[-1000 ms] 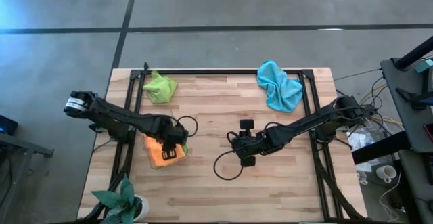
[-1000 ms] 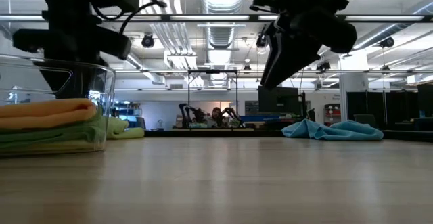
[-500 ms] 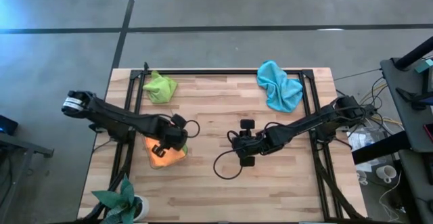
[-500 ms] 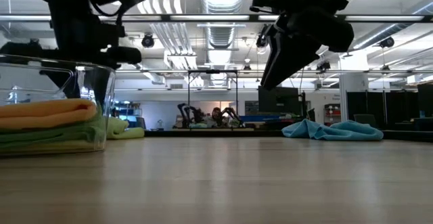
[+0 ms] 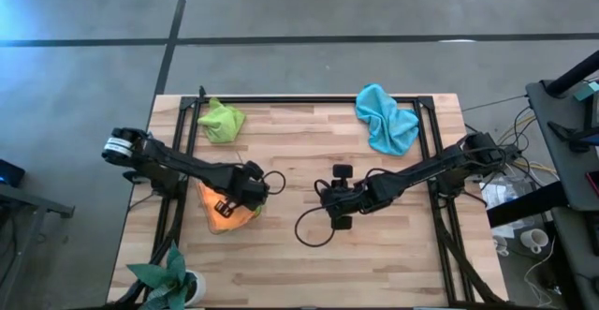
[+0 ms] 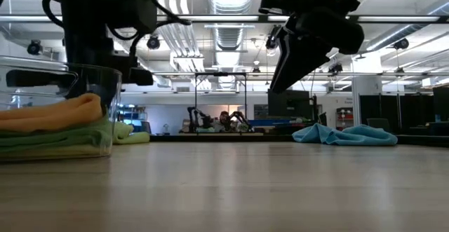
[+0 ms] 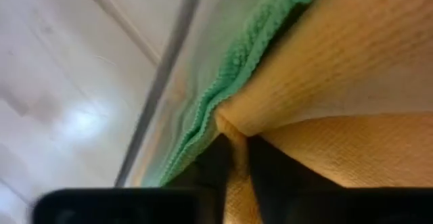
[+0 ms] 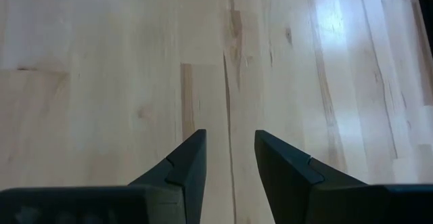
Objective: Fold microfiber towels
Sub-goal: Put the folded orange microfiber towel into the transparent bin
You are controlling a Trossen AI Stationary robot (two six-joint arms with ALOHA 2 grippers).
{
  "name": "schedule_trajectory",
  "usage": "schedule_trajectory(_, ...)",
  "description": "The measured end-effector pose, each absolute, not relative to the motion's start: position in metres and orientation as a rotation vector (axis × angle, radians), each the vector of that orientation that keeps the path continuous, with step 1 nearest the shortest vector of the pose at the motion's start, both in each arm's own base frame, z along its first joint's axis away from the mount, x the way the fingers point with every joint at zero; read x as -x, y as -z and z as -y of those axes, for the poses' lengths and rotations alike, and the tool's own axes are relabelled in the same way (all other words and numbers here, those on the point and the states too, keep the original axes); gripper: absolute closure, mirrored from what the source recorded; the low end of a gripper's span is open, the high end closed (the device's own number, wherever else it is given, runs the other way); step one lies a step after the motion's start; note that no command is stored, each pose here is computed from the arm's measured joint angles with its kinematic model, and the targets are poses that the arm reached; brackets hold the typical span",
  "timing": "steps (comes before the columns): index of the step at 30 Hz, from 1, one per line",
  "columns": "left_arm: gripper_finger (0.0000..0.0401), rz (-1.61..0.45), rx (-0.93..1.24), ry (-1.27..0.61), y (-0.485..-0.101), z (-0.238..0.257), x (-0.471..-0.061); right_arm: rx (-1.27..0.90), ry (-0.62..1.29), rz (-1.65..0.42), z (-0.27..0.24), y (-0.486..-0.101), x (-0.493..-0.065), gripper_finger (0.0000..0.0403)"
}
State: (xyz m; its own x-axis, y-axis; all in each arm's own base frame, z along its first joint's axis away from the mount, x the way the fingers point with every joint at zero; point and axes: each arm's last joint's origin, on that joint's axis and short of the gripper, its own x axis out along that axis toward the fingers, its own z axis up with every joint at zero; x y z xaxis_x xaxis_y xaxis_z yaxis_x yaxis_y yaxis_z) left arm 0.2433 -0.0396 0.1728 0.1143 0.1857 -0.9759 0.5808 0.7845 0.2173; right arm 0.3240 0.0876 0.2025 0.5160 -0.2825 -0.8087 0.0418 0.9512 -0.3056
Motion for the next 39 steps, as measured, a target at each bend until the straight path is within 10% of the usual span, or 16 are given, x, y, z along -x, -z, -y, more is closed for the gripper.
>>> schedule_trajectory(21,0.0394,-1.415,-0.591,0.228,-0.192,0.036,-0.241,0.264,0.201,-1.016,-0.085,-0.202,-0.324,0.0280)
schedule_trajectory(39,0.0302,-1.364,-0.480,0.032,-0.211,0.024,-0.239,0.255,0.206,-1.015,-0.085,-0.202,-0.324,0.0280)
